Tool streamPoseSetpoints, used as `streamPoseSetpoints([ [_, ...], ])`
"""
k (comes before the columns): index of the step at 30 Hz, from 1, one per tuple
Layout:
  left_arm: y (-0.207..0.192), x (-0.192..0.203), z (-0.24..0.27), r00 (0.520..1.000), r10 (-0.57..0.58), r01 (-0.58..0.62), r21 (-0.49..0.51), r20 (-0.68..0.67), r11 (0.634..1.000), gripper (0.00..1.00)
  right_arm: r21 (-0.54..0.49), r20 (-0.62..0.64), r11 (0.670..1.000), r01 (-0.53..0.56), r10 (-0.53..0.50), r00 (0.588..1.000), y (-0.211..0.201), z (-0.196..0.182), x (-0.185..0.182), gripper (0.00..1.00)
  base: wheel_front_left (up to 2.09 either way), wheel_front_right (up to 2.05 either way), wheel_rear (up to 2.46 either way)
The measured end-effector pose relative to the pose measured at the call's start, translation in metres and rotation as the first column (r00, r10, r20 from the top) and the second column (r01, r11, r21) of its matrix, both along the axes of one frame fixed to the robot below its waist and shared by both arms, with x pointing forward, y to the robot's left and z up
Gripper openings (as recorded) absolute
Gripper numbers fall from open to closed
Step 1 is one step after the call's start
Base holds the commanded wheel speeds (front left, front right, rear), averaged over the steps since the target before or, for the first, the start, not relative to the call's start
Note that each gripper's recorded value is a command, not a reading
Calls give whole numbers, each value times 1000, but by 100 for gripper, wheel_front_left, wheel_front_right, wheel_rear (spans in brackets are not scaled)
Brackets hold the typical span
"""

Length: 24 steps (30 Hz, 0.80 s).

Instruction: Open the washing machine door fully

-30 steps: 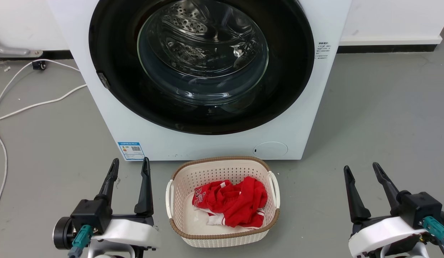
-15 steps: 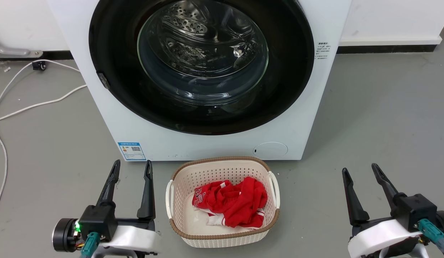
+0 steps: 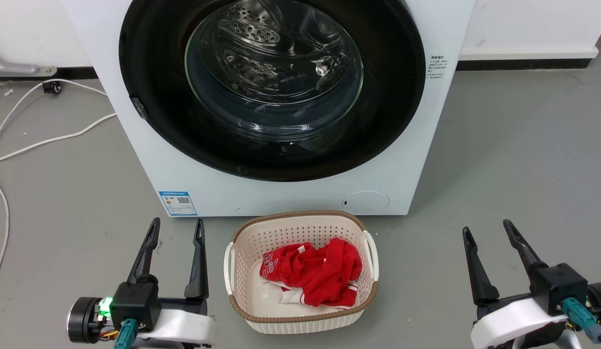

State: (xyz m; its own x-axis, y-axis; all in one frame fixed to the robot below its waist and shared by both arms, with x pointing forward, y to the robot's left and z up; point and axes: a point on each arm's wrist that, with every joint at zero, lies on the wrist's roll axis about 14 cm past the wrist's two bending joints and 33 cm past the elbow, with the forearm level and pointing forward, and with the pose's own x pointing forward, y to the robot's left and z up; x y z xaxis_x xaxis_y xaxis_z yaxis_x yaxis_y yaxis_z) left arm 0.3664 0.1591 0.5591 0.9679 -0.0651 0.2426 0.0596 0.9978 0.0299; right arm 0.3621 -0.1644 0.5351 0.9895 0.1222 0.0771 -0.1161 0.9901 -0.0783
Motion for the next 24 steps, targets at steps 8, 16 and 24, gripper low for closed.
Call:
streamPoseSetpoints([
  [8, 2, 0, -1, 1000, 6, -6, -10, -3, 1000, 100, 4, -4, 1000, 0, 0, 1000, 0, -1, 0, 100, 0, 0, 0],
  [16, 2, 0, -2, 1000, 7, -7, -17, -8, 1000, 100, 27, -24, 1000, 0, 0, 1000, 0, -5, 0, 0, 0, 0, 0],
  [24, 4, 1, -4, 1000, 13, -13, -19, -11, 1000, 100, 68, -34, 998, 3, 0, 999, -1, -7, 1, 0, 0, 0, 0],
])
